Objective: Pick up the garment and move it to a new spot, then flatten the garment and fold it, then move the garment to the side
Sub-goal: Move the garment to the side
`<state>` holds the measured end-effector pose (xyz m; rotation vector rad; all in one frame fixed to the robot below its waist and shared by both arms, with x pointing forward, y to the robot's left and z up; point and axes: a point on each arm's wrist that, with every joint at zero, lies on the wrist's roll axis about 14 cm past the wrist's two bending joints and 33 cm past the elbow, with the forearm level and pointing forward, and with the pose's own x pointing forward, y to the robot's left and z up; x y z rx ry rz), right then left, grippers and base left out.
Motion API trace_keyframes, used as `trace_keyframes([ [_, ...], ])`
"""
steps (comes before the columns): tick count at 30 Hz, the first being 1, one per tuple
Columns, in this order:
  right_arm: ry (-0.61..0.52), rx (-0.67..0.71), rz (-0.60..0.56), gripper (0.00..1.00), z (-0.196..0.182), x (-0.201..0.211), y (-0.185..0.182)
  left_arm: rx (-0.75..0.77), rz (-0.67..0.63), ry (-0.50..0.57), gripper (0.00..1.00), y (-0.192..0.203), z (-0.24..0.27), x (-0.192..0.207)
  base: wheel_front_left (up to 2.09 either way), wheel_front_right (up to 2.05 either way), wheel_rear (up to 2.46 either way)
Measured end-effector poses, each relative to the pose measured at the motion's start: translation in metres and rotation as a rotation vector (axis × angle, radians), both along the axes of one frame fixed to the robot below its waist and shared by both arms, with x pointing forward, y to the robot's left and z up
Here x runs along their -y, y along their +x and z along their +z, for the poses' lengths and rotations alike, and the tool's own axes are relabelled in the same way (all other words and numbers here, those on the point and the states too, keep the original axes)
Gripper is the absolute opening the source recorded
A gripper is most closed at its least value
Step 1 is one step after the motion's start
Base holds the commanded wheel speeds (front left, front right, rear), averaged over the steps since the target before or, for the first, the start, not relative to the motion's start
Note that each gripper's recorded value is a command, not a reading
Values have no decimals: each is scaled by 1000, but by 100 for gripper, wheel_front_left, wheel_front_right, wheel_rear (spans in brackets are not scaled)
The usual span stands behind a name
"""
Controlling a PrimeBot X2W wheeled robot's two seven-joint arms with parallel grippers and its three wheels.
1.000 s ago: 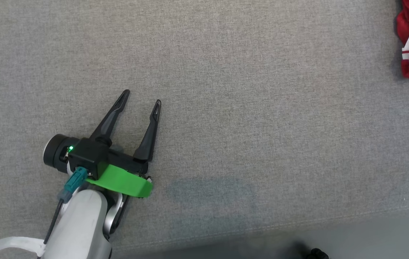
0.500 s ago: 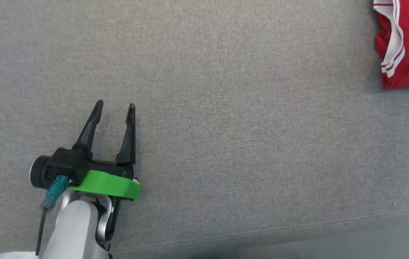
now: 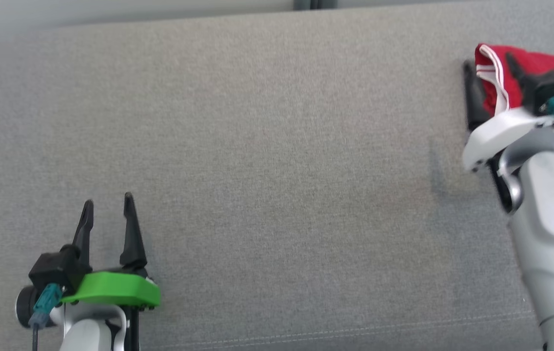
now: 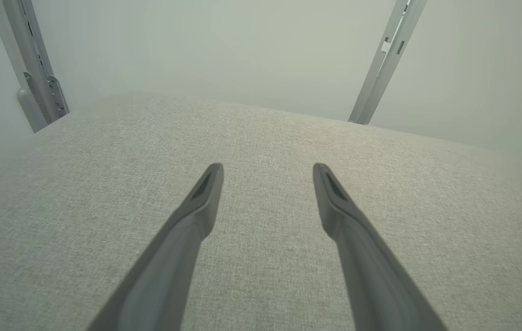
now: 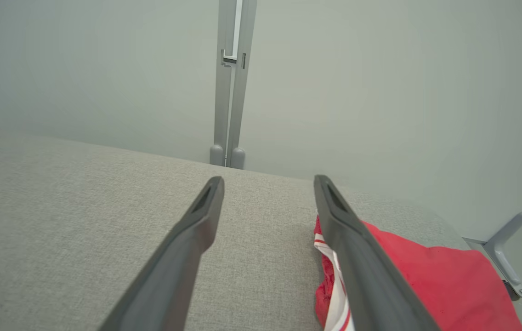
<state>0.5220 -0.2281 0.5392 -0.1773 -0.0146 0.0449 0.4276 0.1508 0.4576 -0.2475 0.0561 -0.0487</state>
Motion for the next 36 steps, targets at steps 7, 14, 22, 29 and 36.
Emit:
trace_keyframes([
  [7, 193, 37, 40, 100, 3, -36, -41, -23, 58, 36, 100, -30, 4, -19, 0, 0, 0],
  [14, 311, 75, 29, 100, 8, -47, -75, -43, 42, 103, 100, -55, 4, -22, 0, 0, 0],
  [22, 374, 39, 48, 100, -7, -57, -106, -9, 32, 118, 100, -68, 11, -21, 0, 0, 0],
  [29, 406, 27, 49, 100, -24, -61, -125, 14, 94, 59, 100, -76, 15, -35, 0, 0, 0],
  [36, 404, 50, 59, 100, -27, -65, -137, 91, 93, 17, 100, -79, 36, -38, 0, 0, 0],
])
